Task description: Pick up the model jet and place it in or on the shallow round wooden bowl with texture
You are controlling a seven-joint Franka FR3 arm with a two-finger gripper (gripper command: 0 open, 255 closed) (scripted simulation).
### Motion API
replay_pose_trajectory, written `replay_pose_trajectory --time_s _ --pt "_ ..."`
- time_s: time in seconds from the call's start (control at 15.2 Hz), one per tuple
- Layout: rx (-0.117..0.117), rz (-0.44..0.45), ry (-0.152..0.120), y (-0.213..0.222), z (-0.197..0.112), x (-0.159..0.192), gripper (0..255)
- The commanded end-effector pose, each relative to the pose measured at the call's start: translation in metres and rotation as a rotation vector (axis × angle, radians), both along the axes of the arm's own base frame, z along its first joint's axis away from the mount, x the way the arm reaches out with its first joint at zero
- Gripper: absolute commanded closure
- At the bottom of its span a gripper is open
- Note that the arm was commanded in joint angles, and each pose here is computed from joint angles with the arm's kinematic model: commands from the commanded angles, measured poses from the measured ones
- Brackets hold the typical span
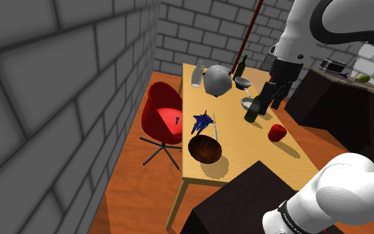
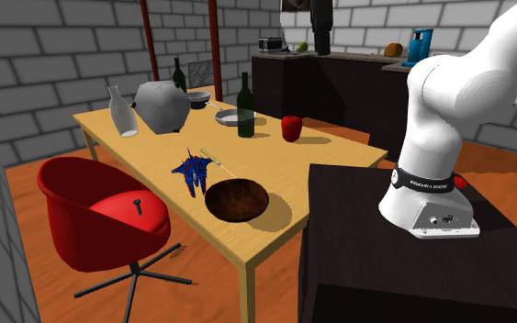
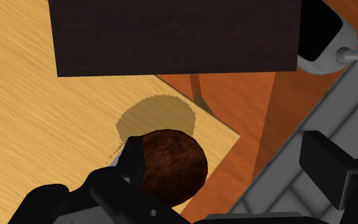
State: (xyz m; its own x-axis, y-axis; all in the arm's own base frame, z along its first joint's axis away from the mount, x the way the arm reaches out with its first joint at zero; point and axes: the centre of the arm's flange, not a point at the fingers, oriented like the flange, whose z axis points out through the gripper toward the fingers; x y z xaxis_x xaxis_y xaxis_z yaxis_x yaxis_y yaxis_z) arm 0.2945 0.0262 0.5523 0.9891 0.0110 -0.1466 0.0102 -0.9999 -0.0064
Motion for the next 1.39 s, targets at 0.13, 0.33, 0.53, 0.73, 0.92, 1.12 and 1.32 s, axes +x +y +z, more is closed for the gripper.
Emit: replay_pose_trajectory --time_s 0.13,0.33,0.53,0.73,0.92,1.12,1.32 --pt "0.001 -0.047 -0.021 -0.003 -0.021 0.013 0" --pt "0.003 -0.117 -0.054 -0.008 -0.051 0.032 0" --pt "0.005 -0.187 -0.086 -0.014 -0.081 0.052 0" --pt "0.007 -0.258 -0.118 -0.022 -0.110 0.072 0" --pt "0.009 -0.328 -0.150 -0.032 -0.138 0.093 0" --pt "0.011 -0.398 -0.183 -0.042 -0.166 0.114 0" --pt "0.013 -0.468 -0.215 -0.054 -0.193 0.135 0"
